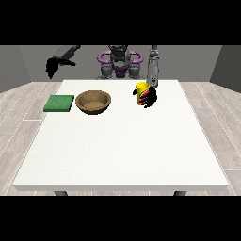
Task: Pick the cup and pour the ball into the bowl, then pick the bowl and place it on the pad
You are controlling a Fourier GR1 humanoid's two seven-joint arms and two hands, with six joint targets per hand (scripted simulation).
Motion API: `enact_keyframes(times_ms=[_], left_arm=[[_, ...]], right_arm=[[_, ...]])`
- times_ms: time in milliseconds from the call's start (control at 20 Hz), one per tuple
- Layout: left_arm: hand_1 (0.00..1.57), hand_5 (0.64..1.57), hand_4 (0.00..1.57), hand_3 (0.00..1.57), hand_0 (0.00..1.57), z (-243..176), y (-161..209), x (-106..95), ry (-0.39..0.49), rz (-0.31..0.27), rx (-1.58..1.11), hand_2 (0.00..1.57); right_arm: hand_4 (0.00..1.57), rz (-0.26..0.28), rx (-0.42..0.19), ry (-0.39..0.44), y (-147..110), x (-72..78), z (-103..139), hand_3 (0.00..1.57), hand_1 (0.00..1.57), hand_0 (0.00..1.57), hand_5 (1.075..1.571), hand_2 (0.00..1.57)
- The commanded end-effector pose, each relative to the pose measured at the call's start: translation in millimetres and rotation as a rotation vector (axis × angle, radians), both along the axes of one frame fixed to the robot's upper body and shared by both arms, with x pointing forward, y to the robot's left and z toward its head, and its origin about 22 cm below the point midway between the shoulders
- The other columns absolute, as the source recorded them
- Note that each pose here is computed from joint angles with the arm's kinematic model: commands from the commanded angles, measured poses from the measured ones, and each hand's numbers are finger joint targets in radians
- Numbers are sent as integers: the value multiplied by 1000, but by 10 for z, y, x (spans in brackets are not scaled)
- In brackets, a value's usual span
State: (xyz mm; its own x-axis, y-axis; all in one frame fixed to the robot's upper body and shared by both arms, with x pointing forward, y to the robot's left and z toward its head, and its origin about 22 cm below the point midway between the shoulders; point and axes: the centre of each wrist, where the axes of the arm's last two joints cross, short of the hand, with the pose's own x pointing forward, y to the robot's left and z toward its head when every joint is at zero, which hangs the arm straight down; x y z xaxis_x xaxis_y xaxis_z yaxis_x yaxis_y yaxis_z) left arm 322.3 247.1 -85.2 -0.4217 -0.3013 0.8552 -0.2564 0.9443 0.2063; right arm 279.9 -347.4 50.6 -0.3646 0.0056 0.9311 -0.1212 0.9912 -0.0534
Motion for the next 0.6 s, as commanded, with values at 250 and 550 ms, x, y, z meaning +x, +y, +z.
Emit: enact_keyframes(times_ms=[250, 550], left_arm=[[1316, 1256, 1496, 1571, 1316, -144, -136, -63, 130, 34, 112, 1571], [1436, 1321, 1571, 1571, 1436, 660, 656, 390, 218, 138, 521, 1571]], right_arm=[[0, -32, -4, 87, -205, -96, -77, 0, 0, 0, 1570, 0], [0, -87, 21, 266, -273, -115, -367, 0, 0, 0, 1569, 0]])
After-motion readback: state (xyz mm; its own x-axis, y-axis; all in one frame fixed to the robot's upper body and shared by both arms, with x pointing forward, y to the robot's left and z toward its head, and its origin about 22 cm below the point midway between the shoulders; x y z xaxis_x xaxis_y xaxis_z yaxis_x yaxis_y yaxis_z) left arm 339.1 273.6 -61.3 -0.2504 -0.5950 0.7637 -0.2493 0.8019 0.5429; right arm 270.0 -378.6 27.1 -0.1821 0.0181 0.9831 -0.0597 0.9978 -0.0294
